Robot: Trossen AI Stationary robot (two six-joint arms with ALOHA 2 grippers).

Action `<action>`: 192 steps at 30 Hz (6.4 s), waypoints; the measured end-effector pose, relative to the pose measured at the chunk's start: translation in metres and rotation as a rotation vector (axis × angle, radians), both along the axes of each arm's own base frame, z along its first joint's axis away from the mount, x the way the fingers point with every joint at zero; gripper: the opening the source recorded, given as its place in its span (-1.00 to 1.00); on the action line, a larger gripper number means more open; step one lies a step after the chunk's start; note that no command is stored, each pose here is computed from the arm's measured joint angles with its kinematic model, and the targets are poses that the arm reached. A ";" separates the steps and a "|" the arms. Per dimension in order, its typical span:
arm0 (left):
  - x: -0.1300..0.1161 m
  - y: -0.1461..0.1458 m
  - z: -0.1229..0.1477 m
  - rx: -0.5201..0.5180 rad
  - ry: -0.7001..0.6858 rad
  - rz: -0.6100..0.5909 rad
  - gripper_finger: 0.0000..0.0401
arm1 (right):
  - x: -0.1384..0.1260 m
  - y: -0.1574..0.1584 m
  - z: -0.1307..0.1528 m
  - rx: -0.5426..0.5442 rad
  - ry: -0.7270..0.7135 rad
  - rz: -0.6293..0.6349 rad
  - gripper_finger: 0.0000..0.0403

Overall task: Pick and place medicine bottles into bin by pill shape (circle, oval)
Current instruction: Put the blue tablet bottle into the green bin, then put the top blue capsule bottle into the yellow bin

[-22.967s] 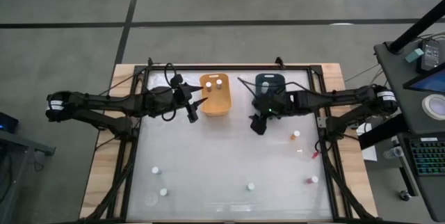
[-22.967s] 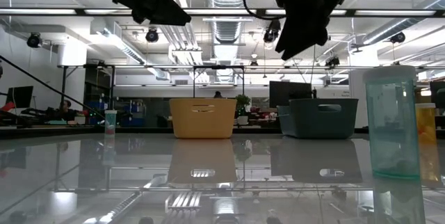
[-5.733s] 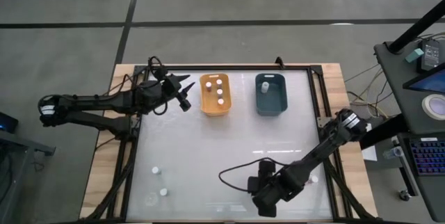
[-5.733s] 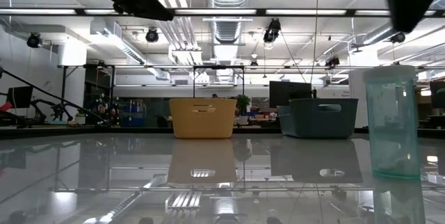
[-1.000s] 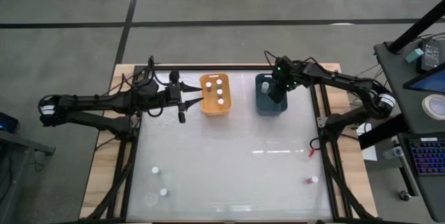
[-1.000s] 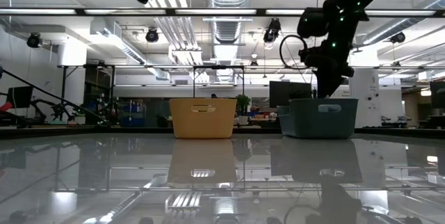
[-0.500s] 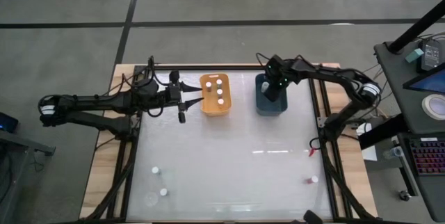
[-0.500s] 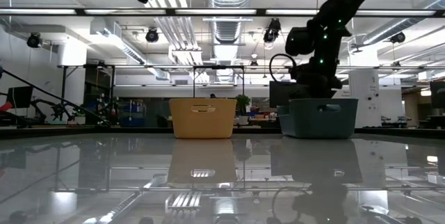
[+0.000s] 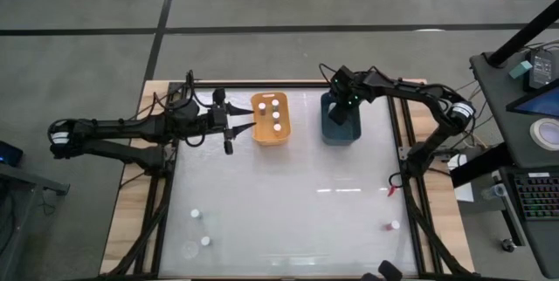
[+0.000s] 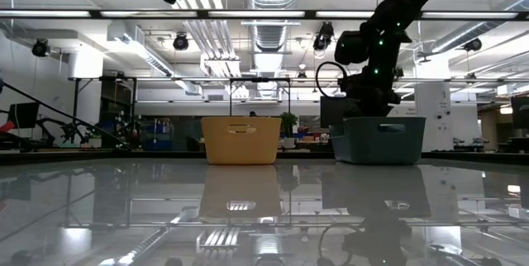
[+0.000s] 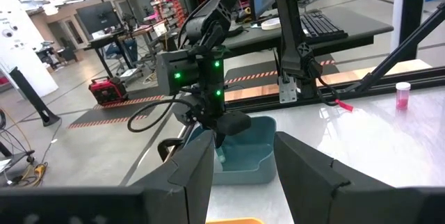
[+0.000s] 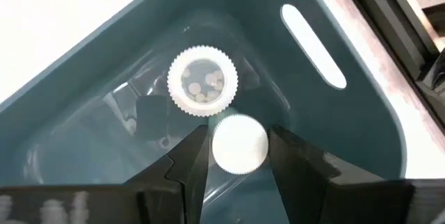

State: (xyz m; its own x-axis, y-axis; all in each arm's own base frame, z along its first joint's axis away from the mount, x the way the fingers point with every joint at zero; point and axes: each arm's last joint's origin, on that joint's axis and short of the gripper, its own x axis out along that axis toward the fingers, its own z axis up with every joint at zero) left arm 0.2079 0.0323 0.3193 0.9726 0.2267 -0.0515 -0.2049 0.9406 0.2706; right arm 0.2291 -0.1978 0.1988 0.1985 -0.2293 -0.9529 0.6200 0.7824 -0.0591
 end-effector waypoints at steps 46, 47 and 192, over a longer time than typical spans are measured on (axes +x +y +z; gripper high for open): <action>0.001 -0.019 -0.033 -0.416 0.010 -0.057 -0.33 | 0.009 0.160 0.112 -0.474 -0.588 0.438 -0.43; 0.001 -0.022 -0.035 -0.446 0.017 -0.067 -0.33 | 0.007 0.163 0.112 -0.492 -0.609 0.457 -0.43; 0.035 -0.148 -0.051 -1.341 1.145 0.689 -0.49 | 0.000 0.185 0.088 -0.564 -0.848 0.798 -0.44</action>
State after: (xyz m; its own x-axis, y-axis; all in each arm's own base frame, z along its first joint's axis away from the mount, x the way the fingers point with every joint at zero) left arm 0.2428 -0.1155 0.2681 0.1167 -0.2250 -0.9673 -0.8624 0.4601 -0.2111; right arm 0.2287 -0.0132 0.2867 0.9572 -0.0948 -0.2735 0.0020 0.9471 -0.3210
